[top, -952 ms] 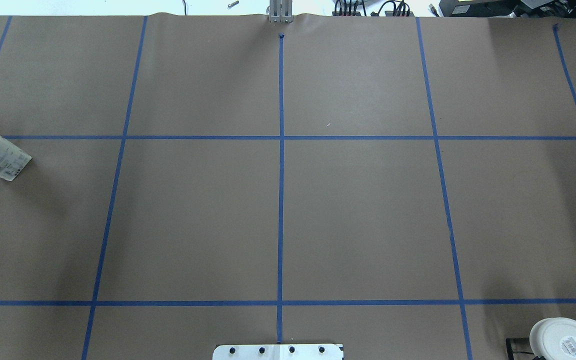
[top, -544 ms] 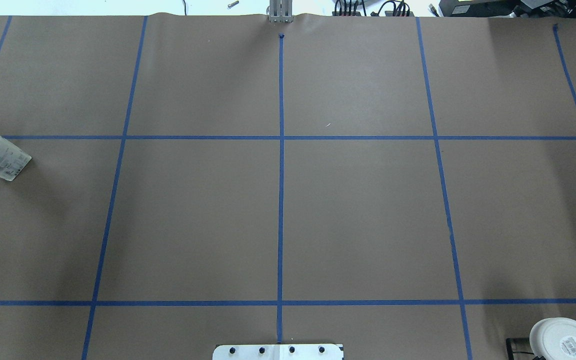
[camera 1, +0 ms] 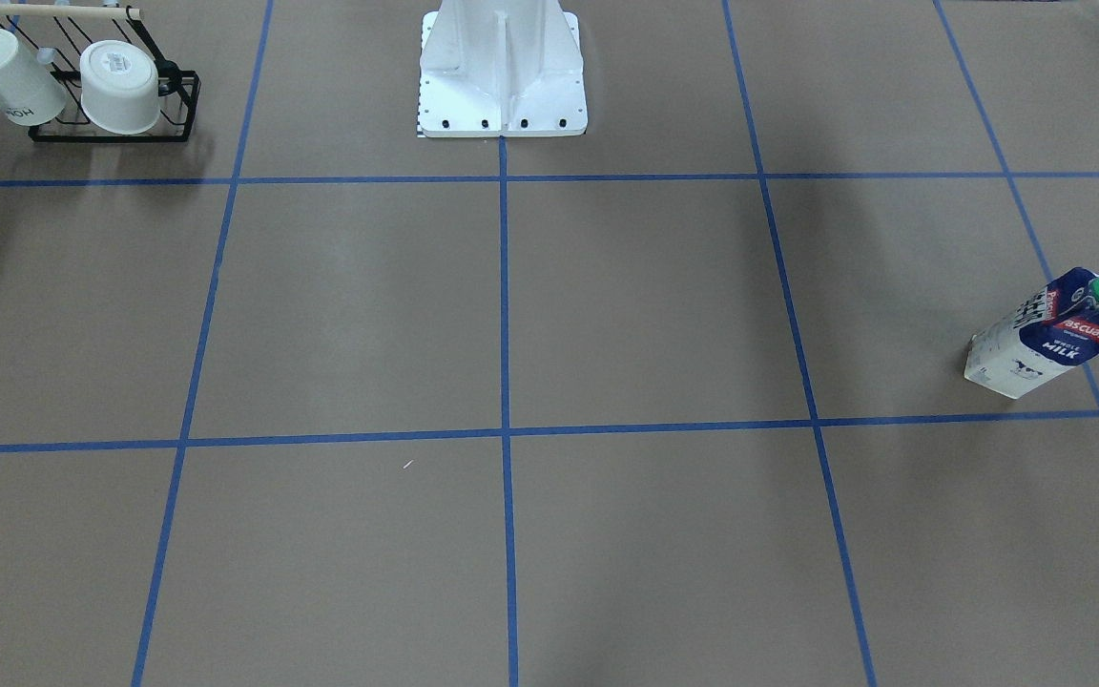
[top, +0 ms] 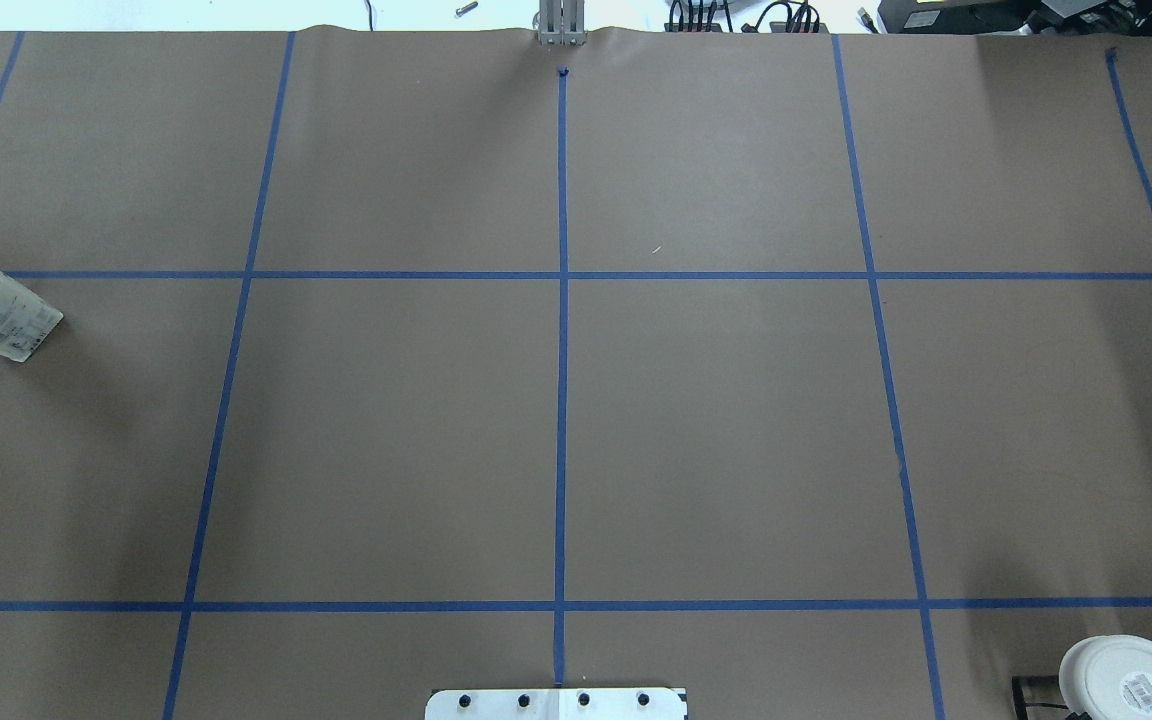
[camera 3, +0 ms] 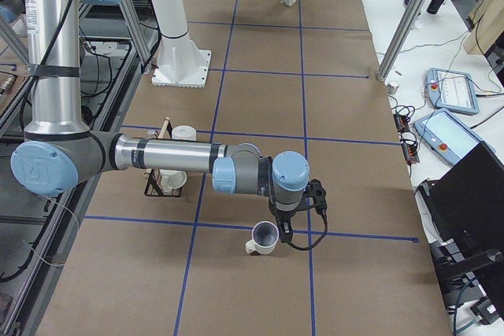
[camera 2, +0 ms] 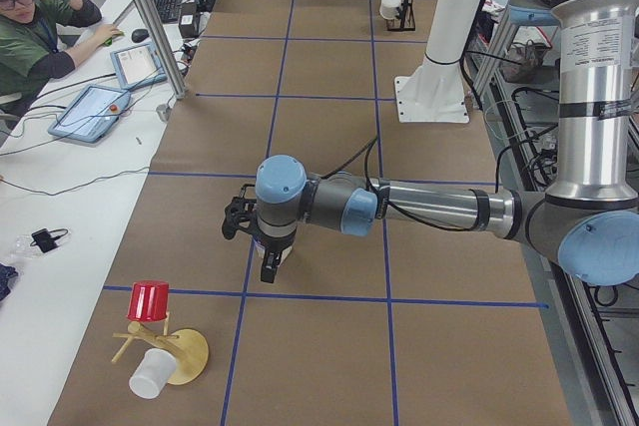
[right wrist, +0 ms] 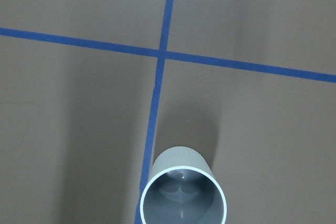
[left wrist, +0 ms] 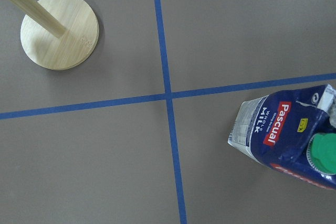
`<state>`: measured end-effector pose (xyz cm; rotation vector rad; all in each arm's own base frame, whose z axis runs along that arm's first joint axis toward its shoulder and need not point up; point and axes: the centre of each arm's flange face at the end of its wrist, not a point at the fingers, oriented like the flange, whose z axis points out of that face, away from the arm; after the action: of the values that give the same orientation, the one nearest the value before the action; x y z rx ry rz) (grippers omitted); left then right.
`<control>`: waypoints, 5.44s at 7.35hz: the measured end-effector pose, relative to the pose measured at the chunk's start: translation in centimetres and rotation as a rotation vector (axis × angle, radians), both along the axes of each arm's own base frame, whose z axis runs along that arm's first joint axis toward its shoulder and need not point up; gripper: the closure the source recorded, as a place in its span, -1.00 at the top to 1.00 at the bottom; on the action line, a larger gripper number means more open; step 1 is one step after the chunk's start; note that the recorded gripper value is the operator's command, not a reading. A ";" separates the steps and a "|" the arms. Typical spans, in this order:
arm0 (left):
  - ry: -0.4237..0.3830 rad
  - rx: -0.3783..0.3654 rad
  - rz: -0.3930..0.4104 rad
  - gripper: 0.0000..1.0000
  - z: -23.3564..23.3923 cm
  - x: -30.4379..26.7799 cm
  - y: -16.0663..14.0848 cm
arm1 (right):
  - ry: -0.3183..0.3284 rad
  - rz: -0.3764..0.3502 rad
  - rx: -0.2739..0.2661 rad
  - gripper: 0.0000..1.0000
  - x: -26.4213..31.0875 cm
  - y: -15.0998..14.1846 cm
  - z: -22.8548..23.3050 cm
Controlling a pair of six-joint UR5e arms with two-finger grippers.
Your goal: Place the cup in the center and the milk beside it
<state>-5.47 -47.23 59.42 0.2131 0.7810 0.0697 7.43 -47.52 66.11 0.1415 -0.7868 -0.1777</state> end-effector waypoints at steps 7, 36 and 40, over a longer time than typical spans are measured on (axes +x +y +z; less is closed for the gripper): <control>0.007 0.003 -0.006 0.97 0.1 0.0 0.0 | 0.099 -0.075 0.094 0.49 -3.3 1.0 6.5; 0.008 -0.013 -0.007 0.97 0.8 0.0 0.0 | -0.016 0.089 -0.214 0.73 -62.6 3.1 -48.6; 0.009 -0.010 -0.006 0.97 0.7 0.0 0.0 | -0.024 0.158 -0.134 1.00 -60.8 1.8 -49.9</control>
<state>-5.44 -47.23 60.12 0.2061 0.7894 0.0590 -53.32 -45.71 16.19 0.0786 -0.8054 0.0259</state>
